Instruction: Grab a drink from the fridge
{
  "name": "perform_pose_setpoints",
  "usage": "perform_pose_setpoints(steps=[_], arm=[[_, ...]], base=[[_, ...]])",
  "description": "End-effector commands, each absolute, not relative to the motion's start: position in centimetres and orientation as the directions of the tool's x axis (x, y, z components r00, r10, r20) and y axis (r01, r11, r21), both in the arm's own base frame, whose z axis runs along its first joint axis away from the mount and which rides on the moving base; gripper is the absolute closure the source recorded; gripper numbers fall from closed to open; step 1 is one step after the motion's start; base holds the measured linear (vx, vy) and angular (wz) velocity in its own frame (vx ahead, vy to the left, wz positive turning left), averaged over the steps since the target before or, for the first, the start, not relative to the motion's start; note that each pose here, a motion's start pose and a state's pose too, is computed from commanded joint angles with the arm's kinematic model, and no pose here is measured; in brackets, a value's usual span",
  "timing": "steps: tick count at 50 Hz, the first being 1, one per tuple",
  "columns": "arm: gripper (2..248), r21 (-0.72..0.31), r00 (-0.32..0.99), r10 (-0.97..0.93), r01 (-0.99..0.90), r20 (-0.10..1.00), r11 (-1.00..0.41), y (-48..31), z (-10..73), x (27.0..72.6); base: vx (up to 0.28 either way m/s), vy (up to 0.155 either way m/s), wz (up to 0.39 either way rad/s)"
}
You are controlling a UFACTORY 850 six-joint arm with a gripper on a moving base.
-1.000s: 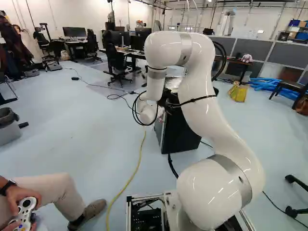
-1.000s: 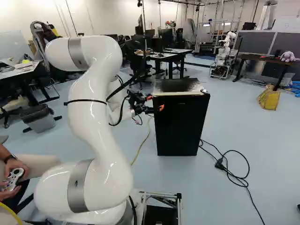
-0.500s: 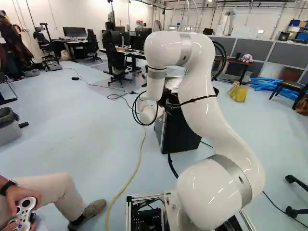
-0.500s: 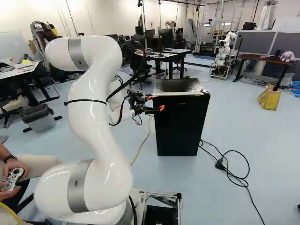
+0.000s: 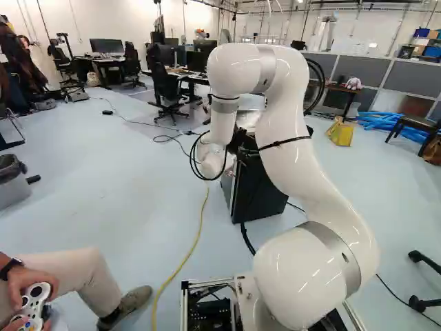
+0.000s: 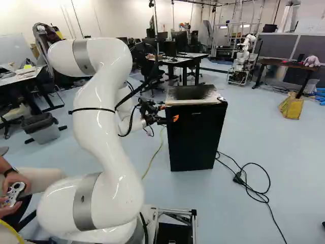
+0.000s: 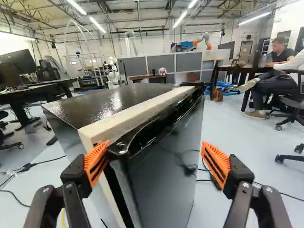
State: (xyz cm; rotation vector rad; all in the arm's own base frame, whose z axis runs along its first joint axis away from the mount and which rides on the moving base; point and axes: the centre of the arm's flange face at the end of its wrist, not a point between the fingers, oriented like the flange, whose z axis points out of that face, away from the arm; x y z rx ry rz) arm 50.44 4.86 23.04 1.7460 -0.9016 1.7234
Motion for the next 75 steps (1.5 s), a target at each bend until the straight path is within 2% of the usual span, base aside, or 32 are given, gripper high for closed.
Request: perform_pose_setpoints(steps=[75], arm=[[3,-0.023,0.032,-0.084,-0.808,0.996,-0.588,4.0,23.6,44.5]], base=[[0.0,0.0,0.0]])
